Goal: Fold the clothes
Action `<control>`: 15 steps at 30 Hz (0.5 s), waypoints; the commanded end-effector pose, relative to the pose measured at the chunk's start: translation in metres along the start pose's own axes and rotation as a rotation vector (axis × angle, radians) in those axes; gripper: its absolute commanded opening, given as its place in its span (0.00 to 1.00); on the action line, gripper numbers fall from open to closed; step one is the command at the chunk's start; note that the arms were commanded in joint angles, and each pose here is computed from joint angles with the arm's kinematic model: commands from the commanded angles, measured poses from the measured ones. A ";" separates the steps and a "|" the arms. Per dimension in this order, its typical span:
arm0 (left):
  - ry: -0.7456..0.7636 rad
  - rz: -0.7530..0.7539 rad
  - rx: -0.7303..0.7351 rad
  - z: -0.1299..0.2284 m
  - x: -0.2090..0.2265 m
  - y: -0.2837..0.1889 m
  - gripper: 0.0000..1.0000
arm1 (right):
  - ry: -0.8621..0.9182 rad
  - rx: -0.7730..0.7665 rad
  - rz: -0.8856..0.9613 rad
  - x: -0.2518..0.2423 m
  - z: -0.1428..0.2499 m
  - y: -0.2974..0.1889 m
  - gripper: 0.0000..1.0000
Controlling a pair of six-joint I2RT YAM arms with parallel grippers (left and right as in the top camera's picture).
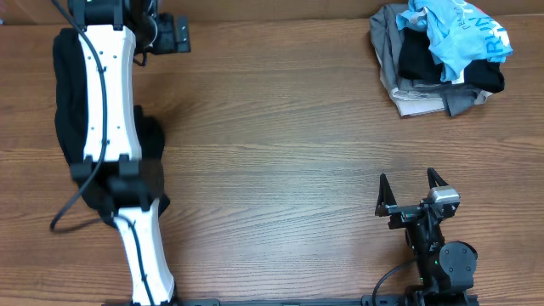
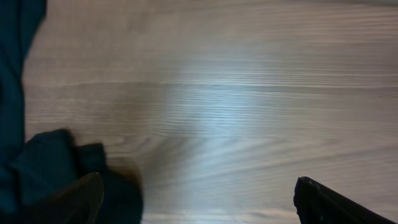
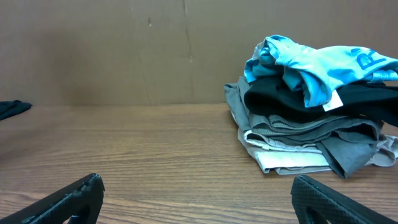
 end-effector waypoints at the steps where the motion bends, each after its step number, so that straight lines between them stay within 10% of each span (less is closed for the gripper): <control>1: 0.063 -0.038 -0.162 0.008 -0.016 -0.096 1.00 | 0.004 -0.006 0.005 -0.001 0.001 0.000 1.00; 15: 0.161 -0.042 -0.944 0.095 -0.008 -0.172 1.00 | 0.004 -0.006 0.005 -0.001 0.001 0.000 1.00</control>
Point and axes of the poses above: each gripper's point midway between its finger pads, its own y axis out along the fingers, its own x axis along the line the jaws close on, z = x × y, the point moved 2 cm from there along -y, back along the fingers, and after that the axes turned 3 degrees about y, right-handed, at the moved point
